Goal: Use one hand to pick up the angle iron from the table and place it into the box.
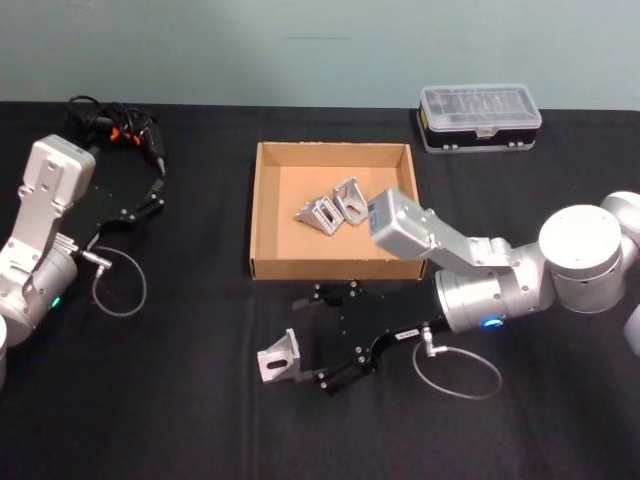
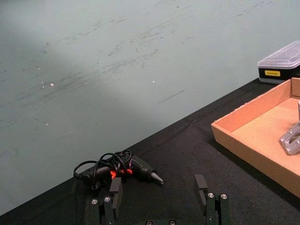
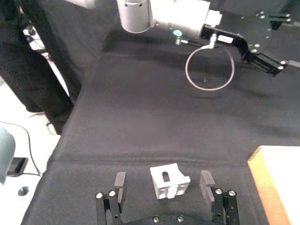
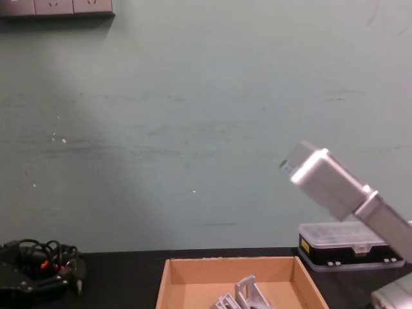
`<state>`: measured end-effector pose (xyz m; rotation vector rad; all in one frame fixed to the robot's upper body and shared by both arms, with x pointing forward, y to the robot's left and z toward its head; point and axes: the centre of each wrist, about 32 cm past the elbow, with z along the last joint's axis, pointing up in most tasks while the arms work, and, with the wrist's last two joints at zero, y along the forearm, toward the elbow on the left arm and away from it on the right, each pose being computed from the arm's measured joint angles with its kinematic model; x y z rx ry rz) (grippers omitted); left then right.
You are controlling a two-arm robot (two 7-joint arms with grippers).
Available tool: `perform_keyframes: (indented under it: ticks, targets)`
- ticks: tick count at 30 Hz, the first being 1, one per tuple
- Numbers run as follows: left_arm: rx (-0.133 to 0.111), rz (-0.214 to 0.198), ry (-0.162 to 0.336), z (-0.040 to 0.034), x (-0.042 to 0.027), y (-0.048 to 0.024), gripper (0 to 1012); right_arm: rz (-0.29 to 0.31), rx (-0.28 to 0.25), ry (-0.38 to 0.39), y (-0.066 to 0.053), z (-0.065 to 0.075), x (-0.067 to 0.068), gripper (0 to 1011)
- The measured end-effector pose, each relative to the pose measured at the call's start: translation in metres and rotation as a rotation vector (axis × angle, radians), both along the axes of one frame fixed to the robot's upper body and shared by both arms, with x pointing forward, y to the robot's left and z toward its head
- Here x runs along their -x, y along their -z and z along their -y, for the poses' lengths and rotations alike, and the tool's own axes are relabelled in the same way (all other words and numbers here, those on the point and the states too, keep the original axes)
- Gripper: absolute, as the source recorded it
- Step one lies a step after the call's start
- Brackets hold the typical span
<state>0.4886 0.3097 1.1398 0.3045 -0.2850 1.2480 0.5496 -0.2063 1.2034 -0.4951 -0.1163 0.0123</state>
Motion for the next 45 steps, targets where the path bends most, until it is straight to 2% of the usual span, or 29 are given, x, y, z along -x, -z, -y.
perform_keyframes:
  ticks: [4, 17, 28, 38, 45]
  targets:
    - [0.000, 0.000, 0.000, 0.0000, 0.0000, 0.0000, 1000, -0.011, 0.012, -0.006, 0.004, -0.006, -0.001, 1003]
    - [0.000, 0.000, 0.000, 0.0000, 0.0000, 0.0000, 1000, -0.035, 0.040, 0.055, 0.021, -0.025, -0.011, 1003]
    - [0.000, 0.000, 0.000, 0.0000, 0.0000, 0.0000, 1000, -0.041, 0.046, 0.068, 0.026, -0.033, -0.013, 1003]
    - [0.000, 0.000, 0.000, 0.0000, 0.0000, 0.0000, 1000, -0.039, 0.045, 0.068, 0.025, -0.032, -0.014, 1003]
    - [0.000, 0.000, 0.000, 0.0000, 0.0000, 0.0000, 1000, -0.038, 0.043, 0.067, 0.025, -0.032, -0.013, 862]
